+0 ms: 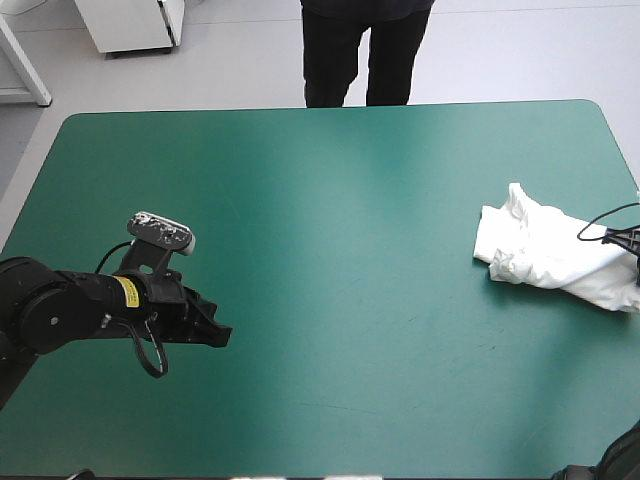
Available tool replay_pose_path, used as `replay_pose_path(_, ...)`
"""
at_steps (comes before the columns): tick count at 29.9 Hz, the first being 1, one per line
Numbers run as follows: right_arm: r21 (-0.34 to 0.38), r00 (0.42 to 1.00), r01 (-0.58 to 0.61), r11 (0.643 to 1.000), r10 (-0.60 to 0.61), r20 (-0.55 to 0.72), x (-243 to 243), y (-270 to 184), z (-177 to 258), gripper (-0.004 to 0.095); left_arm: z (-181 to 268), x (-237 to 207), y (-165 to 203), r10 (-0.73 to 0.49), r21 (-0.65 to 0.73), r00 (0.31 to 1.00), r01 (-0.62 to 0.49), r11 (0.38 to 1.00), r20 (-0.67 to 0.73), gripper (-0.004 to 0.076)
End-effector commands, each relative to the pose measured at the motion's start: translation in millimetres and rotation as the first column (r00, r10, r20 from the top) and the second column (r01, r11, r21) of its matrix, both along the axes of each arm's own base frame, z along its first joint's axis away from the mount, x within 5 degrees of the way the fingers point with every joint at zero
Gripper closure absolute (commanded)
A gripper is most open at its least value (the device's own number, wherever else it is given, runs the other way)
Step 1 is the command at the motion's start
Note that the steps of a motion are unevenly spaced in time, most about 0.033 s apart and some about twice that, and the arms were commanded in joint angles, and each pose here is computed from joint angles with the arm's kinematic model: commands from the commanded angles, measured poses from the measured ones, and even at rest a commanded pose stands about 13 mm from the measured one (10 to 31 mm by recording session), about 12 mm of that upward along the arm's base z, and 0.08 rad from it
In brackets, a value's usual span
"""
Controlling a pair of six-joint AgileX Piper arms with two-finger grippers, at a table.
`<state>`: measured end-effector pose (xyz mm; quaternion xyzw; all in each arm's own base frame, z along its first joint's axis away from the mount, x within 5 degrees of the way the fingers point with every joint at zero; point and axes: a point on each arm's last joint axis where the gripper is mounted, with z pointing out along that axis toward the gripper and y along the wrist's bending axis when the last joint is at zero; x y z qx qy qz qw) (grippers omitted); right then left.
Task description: Fold the cloth
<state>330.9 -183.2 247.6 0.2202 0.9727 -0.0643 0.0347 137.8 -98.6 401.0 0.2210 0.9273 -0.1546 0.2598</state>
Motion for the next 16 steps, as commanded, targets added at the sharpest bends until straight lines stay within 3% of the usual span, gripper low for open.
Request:
replay_pose_path(1,-0.031,0.996,0.025,0.999,-0.022,0.085,-8,0,30,0.0819,8,-6,2,-0.008,-0.020,1.000,0.008,1.000,0.001,0.0746)
replay_pose_path(5,-0.004,0.992,0.035,0.999,-0.034,0.122,-9,4,37,0.0515,8,-6,1,-0.009,-0.025,1.000,0.009,1.000,-0.003,0.0746)
replay_pose_path(7,-0.009,0.990,0.040,0.999,-0.038,0.134,-11,6,43,0.0408,8,-6,1,-0.010,-0.025,1.000,0.010,1.000,-0.003,0.0746)
replay_pose_path(10,-0.020,0.984,0.045,0.999,-0.041,0.176,-17,9,57,0.0411,8,-6,1,-0.010,-0.023,1.000,0.010,1.000,-0.002,0.0746)
replay_pose_path(16,-0.023,0.940,0.043,0.999,-0.033,0.340,-37,27,105,0.0537,8,-6,2,-0.015,-0.017,1.000,0.015,1.000,0.003,0.0746)
